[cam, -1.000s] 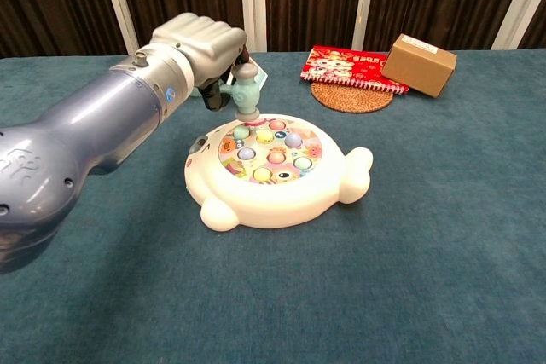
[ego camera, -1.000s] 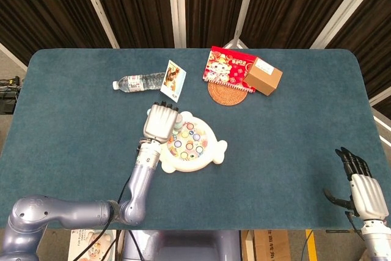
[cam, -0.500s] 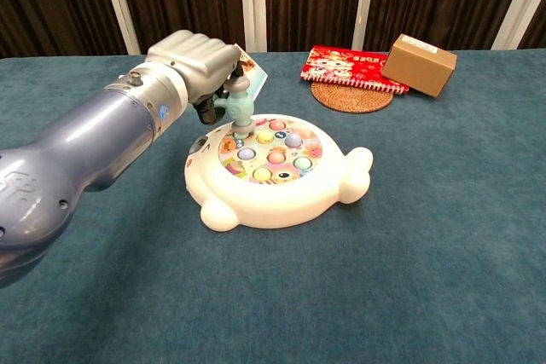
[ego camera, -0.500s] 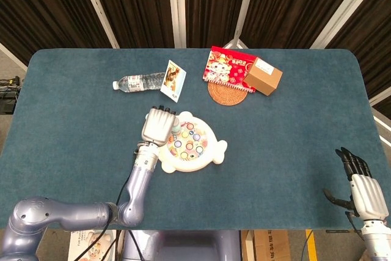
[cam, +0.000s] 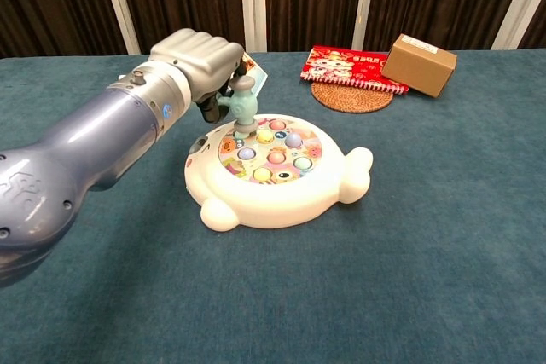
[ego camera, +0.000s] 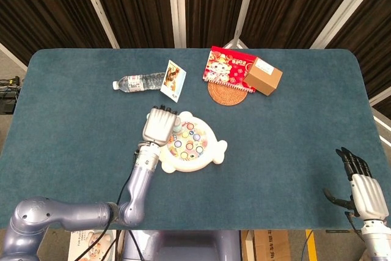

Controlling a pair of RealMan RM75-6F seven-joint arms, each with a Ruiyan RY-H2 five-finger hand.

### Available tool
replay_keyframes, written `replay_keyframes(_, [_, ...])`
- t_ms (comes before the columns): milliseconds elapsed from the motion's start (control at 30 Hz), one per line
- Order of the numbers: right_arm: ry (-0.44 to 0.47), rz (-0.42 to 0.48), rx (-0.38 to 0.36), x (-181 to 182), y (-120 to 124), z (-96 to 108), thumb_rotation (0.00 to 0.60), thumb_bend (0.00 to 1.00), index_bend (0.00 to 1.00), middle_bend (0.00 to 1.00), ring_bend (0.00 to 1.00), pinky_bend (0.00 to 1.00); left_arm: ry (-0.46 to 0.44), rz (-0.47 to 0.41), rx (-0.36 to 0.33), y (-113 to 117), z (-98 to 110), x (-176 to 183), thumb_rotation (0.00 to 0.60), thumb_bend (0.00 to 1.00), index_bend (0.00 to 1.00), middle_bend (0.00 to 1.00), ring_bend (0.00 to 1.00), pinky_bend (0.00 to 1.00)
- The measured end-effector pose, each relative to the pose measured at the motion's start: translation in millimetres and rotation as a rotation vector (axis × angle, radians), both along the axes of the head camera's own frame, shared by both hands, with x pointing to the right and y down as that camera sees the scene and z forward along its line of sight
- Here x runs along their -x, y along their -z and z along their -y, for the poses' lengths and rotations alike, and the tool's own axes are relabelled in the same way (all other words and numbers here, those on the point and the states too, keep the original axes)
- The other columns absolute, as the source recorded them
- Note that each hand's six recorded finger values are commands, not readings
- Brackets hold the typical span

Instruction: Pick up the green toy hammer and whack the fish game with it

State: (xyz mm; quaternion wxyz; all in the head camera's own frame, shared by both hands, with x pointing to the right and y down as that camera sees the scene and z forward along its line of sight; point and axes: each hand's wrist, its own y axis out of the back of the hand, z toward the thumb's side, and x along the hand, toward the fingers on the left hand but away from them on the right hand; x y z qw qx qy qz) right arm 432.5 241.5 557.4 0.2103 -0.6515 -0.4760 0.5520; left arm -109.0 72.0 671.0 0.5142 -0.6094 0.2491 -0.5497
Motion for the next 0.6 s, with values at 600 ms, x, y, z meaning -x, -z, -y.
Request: replay_keyframes(600, [-0.009, 0.006, 0.001, -1, 0, 1, 0.600, 0.26, 0.00, 0.00, 0.00, 0.00, -0.036, -0.007, 0.002, 8, 0, -22, 0.600, 0.65, 0.59, 0.47, 0.36, 0.50])
